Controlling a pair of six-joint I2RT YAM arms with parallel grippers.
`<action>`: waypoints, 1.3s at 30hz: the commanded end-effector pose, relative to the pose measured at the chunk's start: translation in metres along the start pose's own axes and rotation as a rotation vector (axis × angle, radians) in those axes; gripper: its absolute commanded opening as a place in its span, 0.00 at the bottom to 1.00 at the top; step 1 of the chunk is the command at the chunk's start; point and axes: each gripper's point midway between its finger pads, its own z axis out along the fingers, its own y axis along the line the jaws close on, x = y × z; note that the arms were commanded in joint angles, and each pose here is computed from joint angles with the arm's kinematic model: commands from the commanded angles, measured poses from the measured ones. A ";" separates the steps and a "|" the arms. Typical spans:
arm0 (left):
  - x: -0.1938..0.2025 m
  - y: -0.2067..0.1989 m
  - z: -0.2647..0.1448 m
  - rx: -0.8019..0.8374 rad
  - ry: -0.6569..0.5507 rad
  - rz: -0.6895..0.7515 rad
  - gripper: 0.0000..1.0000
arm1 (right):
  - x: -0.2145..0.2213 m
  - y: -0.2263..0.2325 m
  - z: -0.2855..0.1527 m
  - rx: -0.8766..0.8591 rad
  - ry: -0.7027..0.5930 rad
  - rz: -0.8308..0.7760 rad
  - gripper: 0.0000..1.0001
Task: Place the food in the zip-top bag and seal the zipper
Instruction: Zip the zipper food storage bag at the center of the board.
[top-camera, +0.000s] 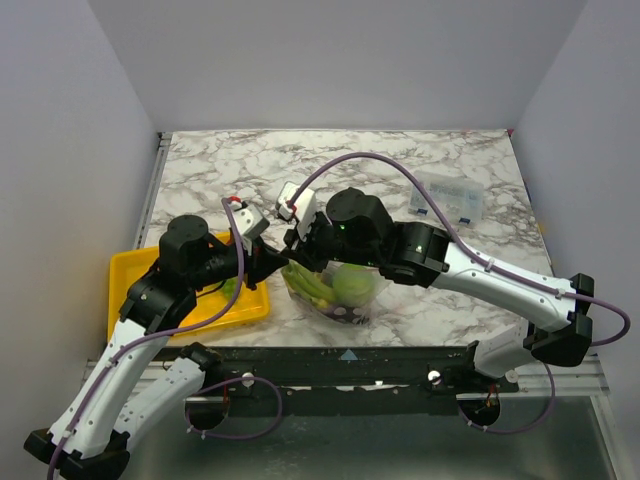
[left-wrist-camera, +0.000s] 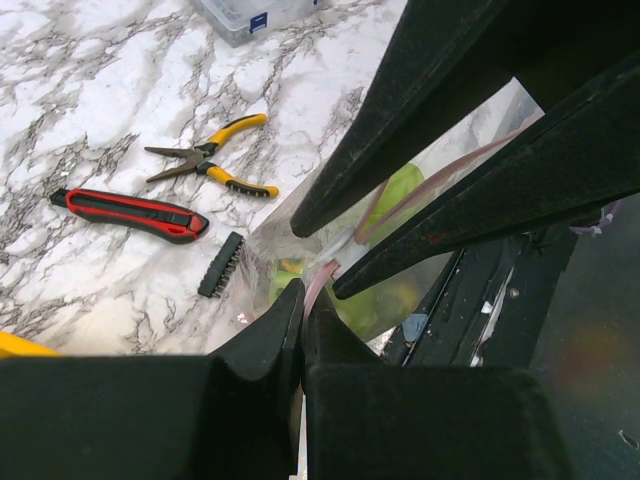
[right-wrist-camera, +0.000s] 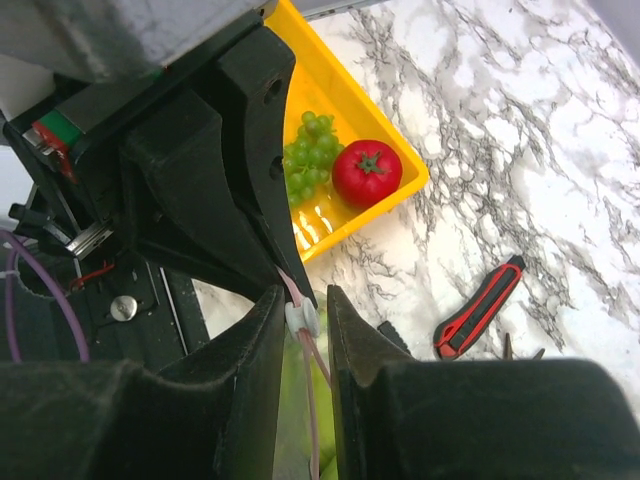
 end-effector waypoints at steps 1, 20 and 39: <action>-0.021 -0.007 -0.009 0.006 -0.068 0.039 0.00 | 0.010 0.007 0.005 -0.038 0.041 -0.025 0.24; -0.019 -0.007 -0.014 -0.012 -0.089 0.066 0.00 | 0.030 0.000 0.009 -0.008 0.065 -0.157 0.00; -0.015 0.043 -0.031 -0.317 -0.112 0.121 0.00 | 0.036 -0.022 -0.040 0.110 0.049 -0.183 0.00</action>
